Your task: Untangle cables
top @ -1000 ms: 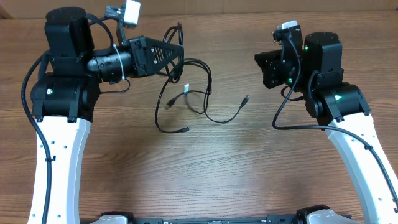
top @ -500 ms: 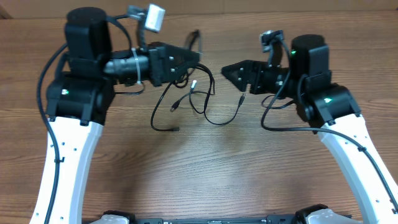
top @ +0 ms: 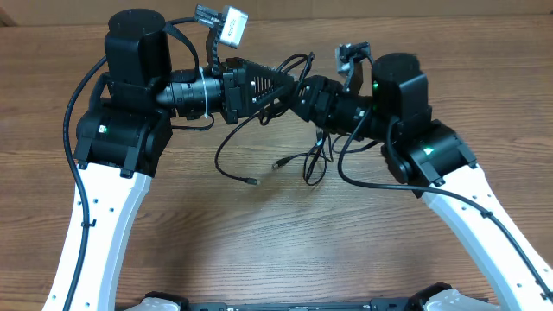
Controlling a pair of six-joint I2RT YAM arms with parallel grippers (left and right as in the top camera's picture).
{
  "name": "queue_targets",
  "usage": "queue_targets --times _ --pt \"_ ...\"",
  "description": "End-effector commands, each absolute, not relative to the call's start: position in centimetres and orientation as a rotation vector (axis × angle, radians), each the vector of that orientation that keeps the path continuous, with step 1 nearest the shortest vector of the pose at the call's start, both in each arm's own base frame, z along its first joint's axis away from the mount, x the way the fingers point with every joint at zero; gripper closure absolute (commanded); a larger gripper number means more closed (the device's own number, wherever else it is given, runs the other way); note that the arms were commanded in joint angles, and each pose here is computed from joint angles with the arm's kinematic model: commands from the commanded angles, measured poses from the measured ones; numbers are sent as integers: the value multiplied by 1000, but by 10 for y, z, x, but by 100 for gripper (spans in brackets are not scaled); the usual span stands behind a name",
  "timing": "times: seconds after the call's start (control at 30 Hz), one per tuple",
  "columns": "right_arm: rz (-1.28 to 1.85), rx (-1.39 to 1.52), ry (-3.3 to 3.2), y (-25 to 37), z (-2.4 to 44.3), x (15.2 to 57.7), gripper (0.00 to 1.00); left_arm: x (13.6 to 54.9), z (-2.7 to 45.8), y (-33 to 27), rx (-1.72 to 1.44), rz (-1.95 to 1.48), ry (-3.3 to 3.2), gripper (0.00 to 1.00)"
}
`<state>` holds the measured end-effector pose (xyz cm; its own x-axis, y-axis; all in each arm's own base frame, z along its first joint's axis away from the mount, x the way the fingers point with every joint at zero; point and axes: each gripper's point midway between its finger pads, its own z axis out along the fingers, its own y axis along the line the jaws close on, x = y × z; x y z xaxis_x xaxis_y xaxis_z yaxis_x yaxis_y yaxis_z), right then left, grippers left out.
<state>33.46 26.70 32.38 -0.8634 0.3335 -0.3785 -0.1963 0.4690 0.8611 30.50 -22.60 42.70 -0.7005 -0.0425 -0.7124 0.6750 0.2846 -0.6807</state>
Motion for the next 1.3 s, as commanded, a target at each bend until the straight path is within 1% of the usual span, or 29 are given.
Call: queue_targets --times 0.0,0.03,0.07,0.2,0.23,0.27,0.33,0.4,0.5,0.57,0.77,0.9,0.97,1.1,1.27 --pt "1317 130 2198 264 320 342 60 297 442 -226 581 -1482 1896 93" --pt "1308 111 2194 264 320 342 75 297 442 -226 570 -1490 1903 94" --pt "1301 97 2192 264 320 342 96 297 442 -226 565 -1494 1906 94" --pt "1294 99 2192 263 319 343 96 297 443 -226 527 -1522 1927 96" --pt "1296 99 2196 263 319 342 94 297 443 -226 530 -1520 1923 96" --pt "1304 94 2203 263 318 340 80 297 444 -226 534 -1518 1917 96" --pt "1318 86 2229 265 315 335 61 298 445 -226 550 -1505 1901 95" --pt "1337 78 2264 267 310 329 54 298 446 -226 575 -1487 1884 95" --pt "1341 82 2298 267 305 324 48 298 445 -226 611 -1459 1862 94" --pt "1351 87 2300 267 305 324 46 298 445 -226 632 -1444 1850 93" --pt "1443 184 2336 271 307 318 44 298 444 -226 685 -1401 1817 92" --pt "1485 219 2354 275 308 314 44 298 444 -226 688 -1394 1812 93" --pt "1477 250 2356 277 307 314 43 301 444 -227 661 -1387 1826 96" --pt "1493 263 2344 288 311 310 43 313 440 -232 569 -1319 1866 96" --pt "1481 236 2338 299 312 304 41 312 449 -242 563 -1335 1836 96"
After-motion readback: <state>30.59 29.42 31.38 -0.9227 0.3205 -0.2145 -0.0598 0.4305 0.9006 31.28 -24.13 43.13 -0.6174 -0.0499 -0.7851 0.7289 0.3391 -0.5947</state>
